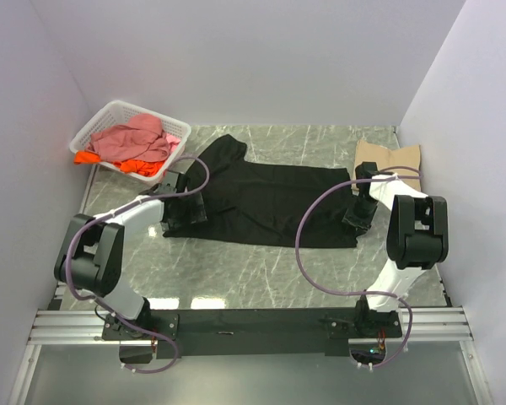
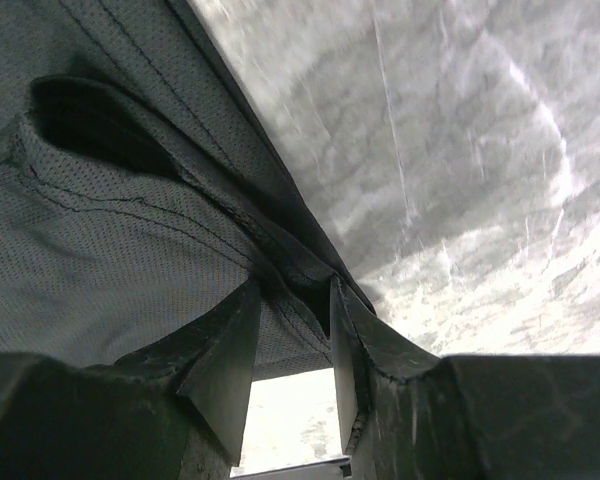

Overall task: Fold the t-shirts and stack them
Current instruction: Fold the tshirt

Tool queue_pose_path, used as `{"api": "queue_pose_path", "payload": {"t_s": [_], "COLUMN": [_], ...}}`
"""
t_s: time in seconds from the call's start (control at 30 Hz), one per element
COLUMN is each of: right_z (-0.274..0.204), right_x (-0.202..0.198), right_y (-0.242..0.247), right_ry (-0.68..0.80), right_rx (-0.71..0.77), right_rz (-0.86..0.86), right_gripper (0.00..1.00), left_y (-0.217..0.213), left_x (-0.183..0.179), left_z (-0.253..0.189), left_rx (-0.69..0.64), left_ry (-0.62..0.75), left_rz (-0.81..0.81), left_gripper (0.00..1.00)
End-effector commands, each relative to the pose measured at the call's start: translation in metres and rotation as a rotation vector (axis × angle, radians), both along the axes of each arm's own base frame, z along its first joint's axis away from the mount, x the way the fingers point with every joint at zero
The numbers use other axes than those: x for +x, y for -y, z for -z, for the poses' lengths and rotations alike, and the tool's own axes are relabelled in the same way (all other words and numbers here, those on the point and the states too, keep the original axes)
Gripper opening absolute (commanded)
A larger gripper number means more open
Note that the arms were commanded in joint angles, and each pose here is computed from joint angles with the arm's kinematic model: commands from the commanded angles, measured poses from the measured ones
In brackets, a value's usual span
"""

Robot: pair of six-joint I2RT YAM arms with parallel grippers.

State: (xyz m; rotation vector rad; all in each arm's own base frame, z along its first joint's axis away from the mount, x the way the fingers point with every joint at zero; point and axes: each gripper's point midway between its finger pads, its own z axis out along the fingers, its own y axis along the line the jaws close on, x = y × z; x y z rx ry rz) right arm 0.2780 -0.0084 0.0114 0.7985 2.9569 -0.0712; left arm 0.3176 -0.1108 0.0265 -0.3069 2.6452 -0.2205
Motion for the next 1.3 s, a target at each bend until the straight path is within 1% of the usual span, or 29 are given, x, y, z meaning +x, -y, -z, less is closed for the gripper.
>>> {"api": "queue_pose_path", "payload": {"t_s": [0.0, 0.17, 0.33, 0.43, 0.5, 0.63, 0.67, 0.77, 0.87, 0.97, 1.03, 1.27], "right_z": [0.010, 0.015, 0.020, 0.020, 0.016, -0.009, -0.017, -0.046, -0.060, -0.060, -0.051, -0.025], "right_x": [-0.032, -0.046, -0.066, -0.076, -0.075, -0.052, -0.046, -0.009, 0.017, 0.035, 0.039, 0.048], "right_y": [0.002, 0.003, 0.005, 0.005, -0.001, -0.006, -0.007, -0.009, -0.013, -0.017, -0.019, -0.026], "right_ry": [-0.097, -0.144, -0.195, -0.199, -0.181, -0.089, -0.063, 0.052, 0.126, 0.154, 0.131, 0.126], "right_rx": [-0.015, -0.022, -0.043, -0.041, -0.016, 0.008, 0.012, 0.027, 0.056, 0.082, 0.096, 0.140], "right_rz": [0.011, 0.004, 0.015, 0.020, 0.016, -0.017, -0.020, -0.040, -0.059, -0.076, -0.080, -0.085], "right_gripper": [0.41, 0.41, 0.41, 0.41, 0.41, 0.46, 0.47, 0.48, 0.48, 0.47, 0.46, 0.45], "left_y": [-0.016, -0.020, -0.026, -0.026, -0.030, -0.031, -0.028, -0.020, -0.008, 0.001, 0.006, 0.031], "left_x": [-0.050, -0.066, -0.069, -0.071, -0.069, -0.056, -0.046, -0.026, -0.007, 0.009, 0.016, 0.052], "left_z": [0.023, 0.025, 0.016, 0.010, 0.003, -0.024, -0.037, -0.065, -0.082, -0.085, -0.076, -0.071], "left_rx": [0.029, 0.025, 0.048, 0.042, 0.057, 0.064, 0.056, 0.023, -0.031, -0.059, -0.064, -0.150], "left_ry": [-0.164, -0.182, -0.172, -0.165, -0.159, -0.100, -0.067, -0.005, 0.048, 0.070, 0.052, 0.092], "left_rz": [-0.061, -0.077, -0.094, -0.106, -0.125, -0.127, -0.123, -0.117, -0.104, -0.085, -0.071, -0.040], "left_gripper": [0.99, 0.99, 0.99, 0.99, 0.99, 0.99, 0.99, 0.99, 0.99, 0.99, 0.99, 0.99]}}
